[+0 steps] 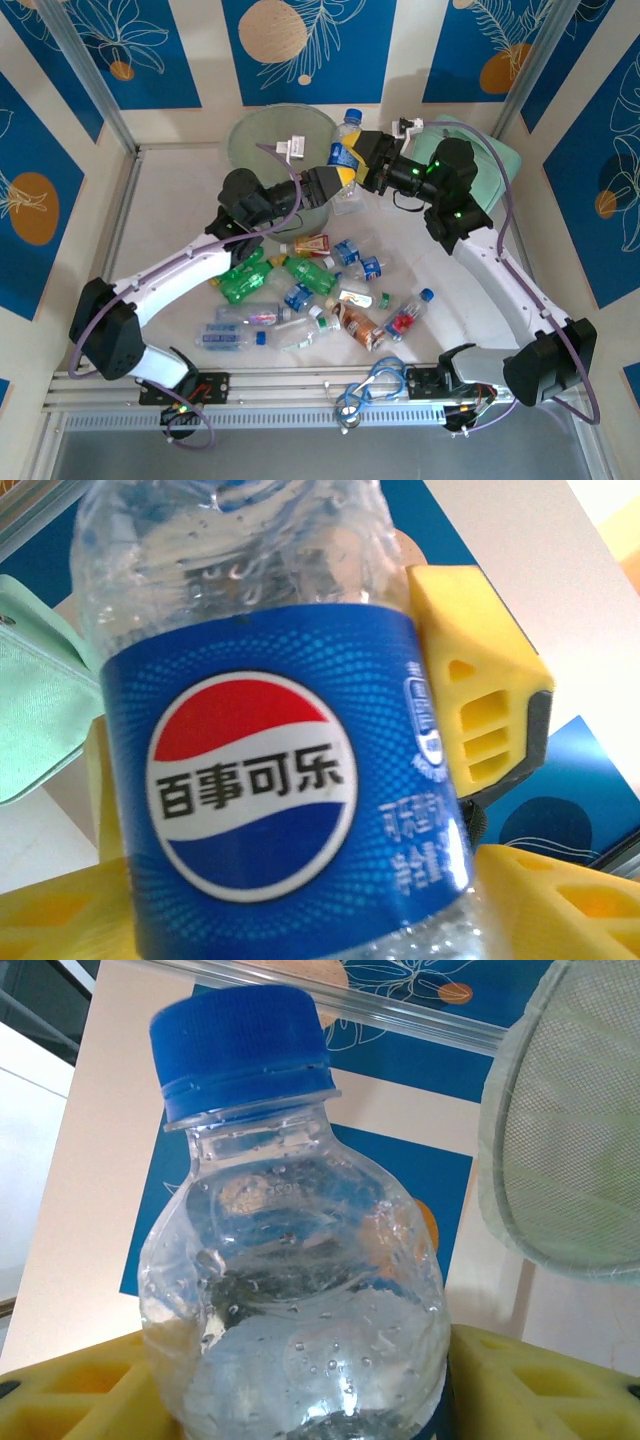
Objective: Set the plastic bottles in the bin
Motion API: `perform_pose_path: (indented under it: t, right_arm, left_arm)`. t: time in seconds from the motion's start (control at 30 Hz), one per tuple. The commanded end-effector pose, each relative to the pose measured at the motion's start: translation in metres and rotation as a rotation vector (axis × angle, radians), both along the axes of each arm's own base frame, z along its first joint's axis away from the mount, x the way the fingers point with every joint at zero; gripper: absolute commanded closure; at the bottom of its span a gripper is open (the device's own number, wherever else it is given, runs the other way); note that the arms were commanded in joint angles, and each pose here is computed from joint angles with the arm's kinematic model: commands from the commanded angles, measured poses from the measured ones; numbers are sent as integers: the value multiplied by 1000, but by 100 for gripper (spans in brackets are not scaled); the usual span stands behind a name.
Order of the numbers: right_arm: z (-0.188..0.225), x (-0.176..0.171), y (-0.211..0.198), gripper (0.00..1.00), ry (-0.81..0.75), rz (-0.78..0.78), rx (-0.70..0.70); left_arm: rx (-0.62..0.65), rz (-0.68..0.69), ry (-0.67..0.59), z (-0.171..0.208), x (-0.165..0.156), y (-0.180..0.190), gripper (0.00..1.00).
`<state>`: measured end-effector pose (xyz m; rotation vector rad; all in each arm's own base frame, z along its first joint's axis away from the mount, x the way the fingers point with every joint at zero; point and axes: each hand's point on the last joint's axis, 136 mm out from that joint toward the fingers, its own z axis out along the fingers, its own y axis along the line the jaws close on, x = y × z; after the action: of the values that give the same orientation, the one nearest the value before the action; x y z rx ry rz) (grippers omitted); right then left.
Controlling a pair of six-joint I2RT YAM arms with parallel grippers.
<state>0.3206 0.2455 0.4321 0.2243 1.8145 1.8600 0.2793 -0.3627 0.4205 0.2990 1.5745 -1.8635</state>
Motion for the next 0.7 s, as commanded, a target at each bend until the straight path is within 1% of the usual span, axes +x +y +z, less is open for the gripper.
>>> perform_pose_path:
  t: [0.0,0.1,0.2,0.27,0.3,0.37,0.4,0.53,0.57,0.67]
  right_arm:
    - [7,-2,1,37,-23,1,23]
    - [6,-2,1,37,-23,-6,24]
    - [5,-3,-1,32,-16,-14,13]
    - [3,-3,-3,26,2,-27,-10]
    - [2,-3,-5,20,8,-36,-26]
    - [-2,-3,-10,4,24,-65,-59]
    - [-4,-3,-15,1,34,-86,-83]
    - [-19,-4,-50,1,106,-218,-223]
    - [-23,-5,-59,1,120,-249,-262]
    - [-44,-14,-96,1,208,-380,-427]
  left_arm:
    - [-48,-22,-82,28,-10,5,28]
    - [-38,-11,-86,27,-9,6,30]
    - [-31,-3,-86,26,-9,7,32]
    - [-19,6,-80,24,-7,8,35]
    - [-10,15,-79,23,-5,8,36]
    - [10,27,-73,18,-3,9,37]
    - [15,31,-72,18,-3,9,38]
    - [58,84,-80,16,4,17,39]
    - [85,108,-81,15,7,21,39]
    - [227,229,-91,12,27,39,39]
